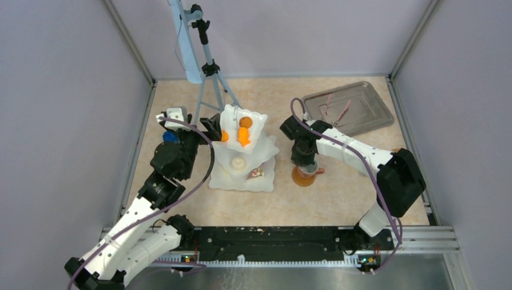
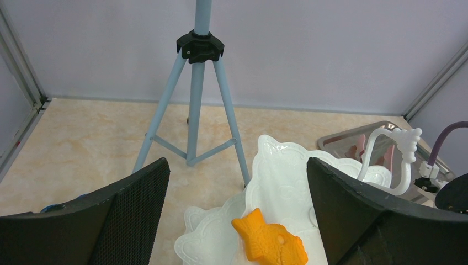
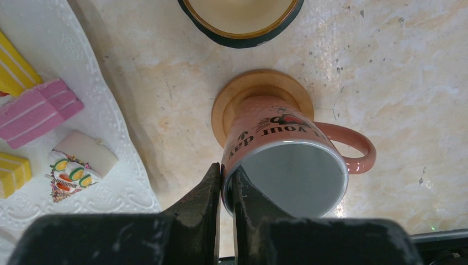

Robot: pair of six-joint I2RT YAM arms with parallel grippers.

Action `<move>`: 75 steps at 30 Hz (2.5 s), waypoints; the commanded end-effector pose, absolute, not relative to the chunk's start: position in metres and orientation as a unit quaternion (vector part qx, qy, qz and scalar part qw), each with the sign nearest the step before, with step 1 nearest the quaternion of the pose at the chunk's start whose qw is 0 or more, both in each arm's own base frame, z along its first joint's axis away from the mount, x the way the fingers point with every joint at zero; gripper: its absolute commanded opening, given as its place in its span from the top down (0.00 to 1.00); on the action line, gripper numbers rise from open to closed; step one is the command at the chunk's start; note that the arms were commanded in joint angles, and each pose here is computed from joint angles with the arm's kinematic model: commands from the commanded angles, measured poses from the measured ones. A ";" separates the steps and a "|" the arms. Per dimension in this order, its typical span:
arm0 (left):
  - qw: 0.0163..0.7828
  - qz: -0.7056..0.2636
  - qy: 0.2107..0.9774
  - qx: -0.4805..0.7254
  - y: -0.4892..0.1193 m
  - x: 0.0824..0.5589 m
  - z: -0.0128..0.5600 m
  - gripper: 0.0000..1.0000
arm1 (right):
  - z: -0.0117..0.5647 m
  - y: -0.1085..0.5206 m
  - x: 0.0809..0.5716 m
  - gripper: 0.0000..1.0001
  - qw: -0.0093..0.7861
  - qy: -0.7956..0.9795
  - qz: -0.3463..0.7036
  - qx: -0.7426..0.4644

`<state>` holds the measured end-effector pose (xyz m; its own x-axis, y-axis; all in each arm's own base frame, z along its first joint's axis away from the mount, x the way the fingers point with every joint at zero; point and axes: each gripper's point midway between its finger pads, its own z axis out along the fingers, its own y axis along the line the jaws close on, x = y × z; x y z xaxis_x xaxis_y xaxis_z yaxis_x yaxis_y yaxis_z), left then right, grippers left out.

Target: Serve the afternoon tea

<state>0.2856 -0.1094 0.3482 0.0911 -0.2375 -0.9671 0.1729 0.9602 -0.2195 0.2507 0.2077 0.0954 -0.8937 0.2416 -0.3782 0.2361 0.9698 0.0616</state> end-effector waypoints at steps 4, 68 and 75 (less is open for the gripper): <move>0.760 -0.150 0.631 -0.039 -0.104 0.281 0.377 0.01 | 0.106 0.213 0.252 1.00 0.211 0.973 -0.010 0.090; 0.745 -0.154 0.649 -0.023 -0.117 0.291 0.363 0.01 | 0.019 -0.142 0.346 0.31 0.248 0.847 0.006 0.470; 0.747 -0.156 0.645 -0.024 -0.116 0.289 0.366 0.01 | 0.010 -0.090 0.343 0.34 0.218 0.885 0.023 0.410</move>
<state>0.2920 -0.1162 0.3384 0.0605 -0.2183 -0.9740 0.1789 0.9624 -0.2046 0.3632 -0.1416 0.0338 -0.4454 0.7440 -0.4981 0.7692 0.6027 0.2125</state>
